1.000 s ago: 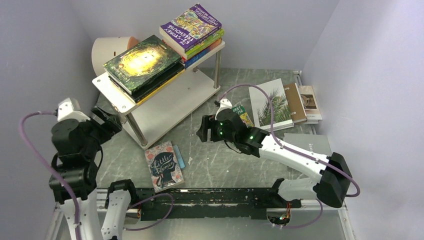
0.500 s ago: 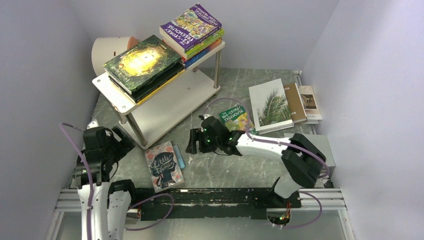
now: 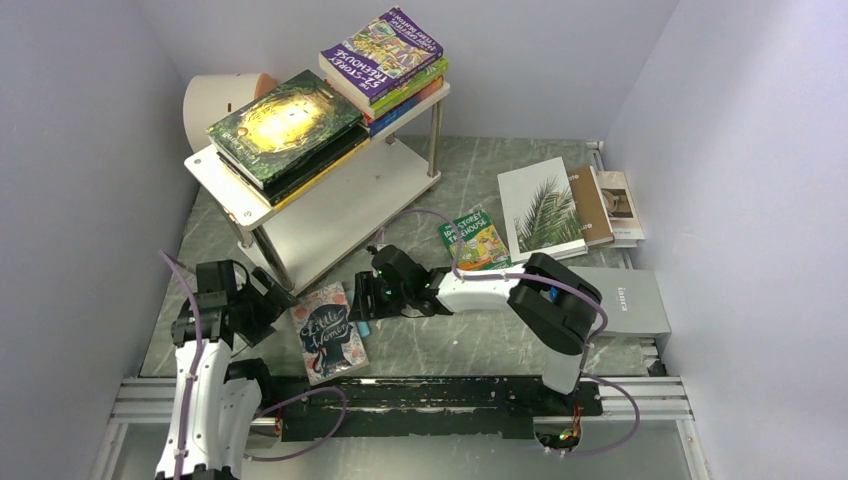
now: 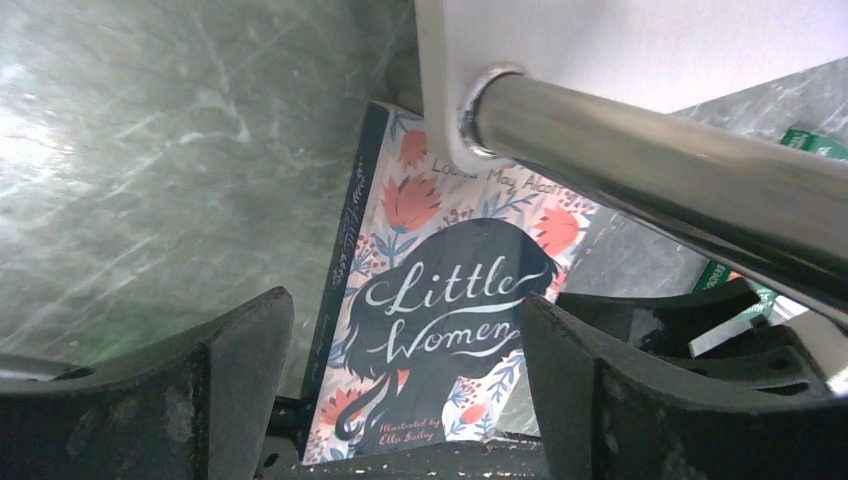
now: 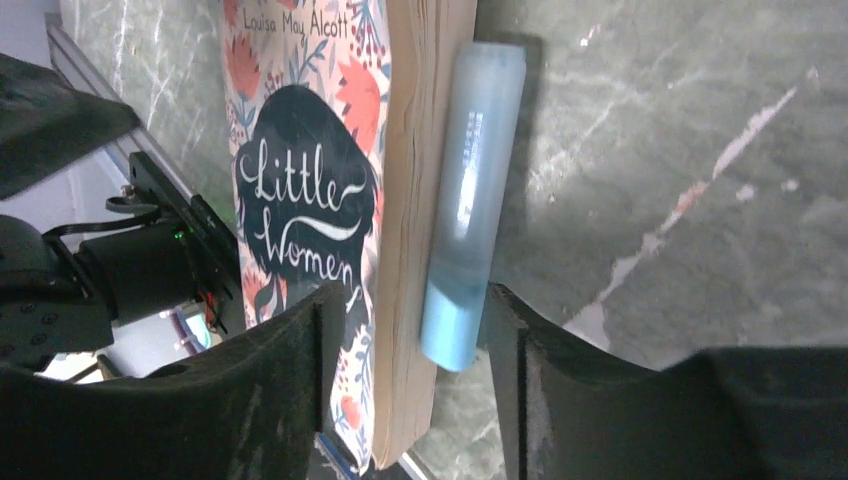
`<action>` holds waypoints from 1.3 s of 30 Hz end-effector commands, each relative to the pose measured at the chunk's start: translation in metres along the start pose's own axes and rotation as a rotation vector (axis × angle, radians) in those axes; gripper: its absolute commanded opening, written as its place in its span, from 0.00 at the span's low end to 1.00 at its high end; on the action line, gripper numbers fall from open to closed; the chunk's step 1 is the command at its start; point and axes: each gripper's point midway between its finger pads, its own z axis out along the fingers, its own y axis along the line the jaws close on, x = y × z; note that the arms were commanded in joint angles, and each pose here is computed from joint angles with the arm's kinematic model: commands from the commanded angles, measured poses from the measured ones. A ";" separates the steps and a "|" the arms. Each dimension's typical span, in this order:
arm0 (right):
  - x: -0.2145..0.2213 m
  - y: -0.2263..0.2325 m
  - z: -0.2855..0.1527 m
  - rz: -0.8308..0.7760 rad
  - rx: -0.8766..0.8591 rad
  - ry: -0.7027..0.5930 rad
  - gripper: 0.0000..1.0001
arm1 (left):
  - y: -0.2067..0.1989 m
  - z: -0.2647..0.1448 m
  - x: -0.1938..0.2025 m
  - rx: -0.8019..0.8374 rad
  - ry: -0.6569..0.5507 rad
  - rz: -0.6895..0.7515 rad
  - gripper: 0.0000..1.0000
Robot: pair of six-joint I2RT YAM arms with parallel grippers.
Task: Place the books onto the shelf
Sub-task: Pick up the book from the center of the board.
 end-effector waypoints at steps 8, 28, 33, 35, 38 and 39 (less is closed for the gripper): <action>-0.002 0.024 0.016 -0.019 -0.114 0.022 0.36 | -0.004 0.034 0.028 0.078 0.133 -0.140 0.79; -0.028 0.009 0.002 -0.183 0.276 -0.155 0.53 | 0.008 0.043 0.048 0.046 0.191 -0.221 0.51; -0.022 -0.001 -0.007 -0.195 0.373 -0.173 0.68 | 0.007 0.042 0.046 0.041 0.187 -0.215 0.58; -0.017 -0.003 -0.012 -0.188 0.374 -0.158 0.72 | 0.008 0.041 0.046 0.039 0.191 -0.215 0.60; 0.001 0.005 -0.013 -0.175 0.298 -0.090 0.73 | 0.009 0.040 0.048 0.032 0.198 -0.216 0.61; 0.008 0.007 -0.013 -0.161 0.276 -0.063 0.73 | 0.009 0.040 0.048 0.026 0.198 -0.216 0.61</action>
